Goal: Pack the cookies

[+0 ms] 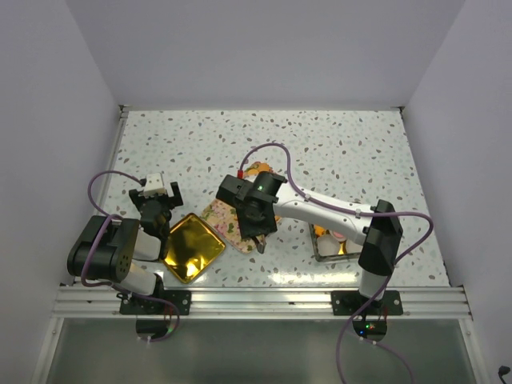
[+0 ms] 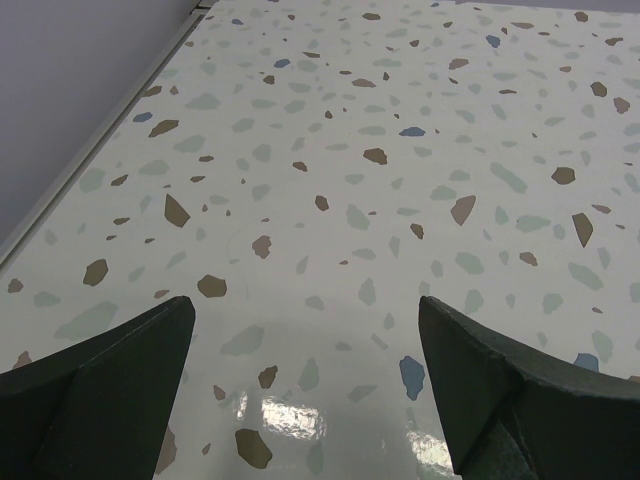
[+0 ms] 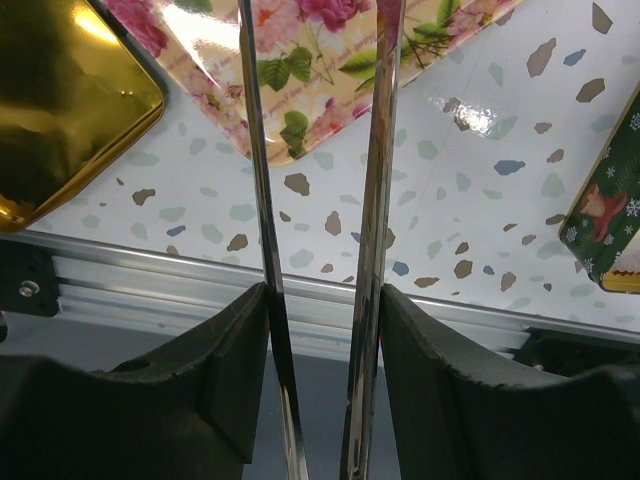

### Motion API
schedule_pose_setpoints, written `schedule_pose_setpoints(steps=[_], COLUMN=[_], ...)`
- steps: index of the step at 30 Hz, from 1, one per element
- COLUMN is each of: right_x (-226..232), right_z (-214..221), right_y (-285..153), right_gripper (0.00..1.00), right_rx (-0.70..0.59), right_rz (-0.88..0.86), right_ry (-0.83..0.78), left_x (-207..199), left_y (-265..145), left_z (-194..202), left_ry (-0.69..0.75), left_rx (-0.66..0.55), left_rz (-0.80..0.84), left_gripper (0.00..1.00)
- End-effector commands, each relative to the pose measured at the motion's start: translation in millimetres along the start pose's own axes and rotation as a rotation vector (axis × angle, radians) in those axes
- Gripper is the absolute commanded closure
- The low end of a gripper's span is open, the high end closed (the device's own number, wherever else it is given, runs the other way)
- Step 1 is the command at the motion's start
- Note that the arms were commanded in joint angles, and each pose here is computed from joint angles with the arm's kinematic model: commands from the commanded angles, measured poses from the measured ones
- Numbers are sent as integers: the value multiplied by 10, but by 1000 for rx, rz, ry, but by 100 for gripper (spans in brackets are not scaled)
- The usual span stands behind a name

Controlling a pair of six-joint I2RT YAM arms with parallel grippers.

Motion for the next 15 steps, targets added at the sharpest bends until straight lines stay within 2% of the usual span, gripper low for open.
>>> schedule_pose_setpoints(steps=[1, 15], right_x=[2, 27], right_z=[-50, -56], right_y=[-22, -48], right_gripper=[51, 51], right_rx=[-18, -16], right_rz=[13, 3], right_ry=[18, -7], left_x=[44, 44], left_y=[77, 77], left_z=[-318, -318], left_ry=[-39, -39], left_rx=[-134, -134], left_rz=[-39, -39], left_gripper=[0, 0])
Point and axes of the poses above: each gripper's point midway between its finger pads, its own y axis out along the fingers, its own x axis along the line the jaws close on, z = x × y, the point moved 4 cm from there along -y, back along the fingers, and after that the axes turned 7 degrees about y, right-handed, at the moved point
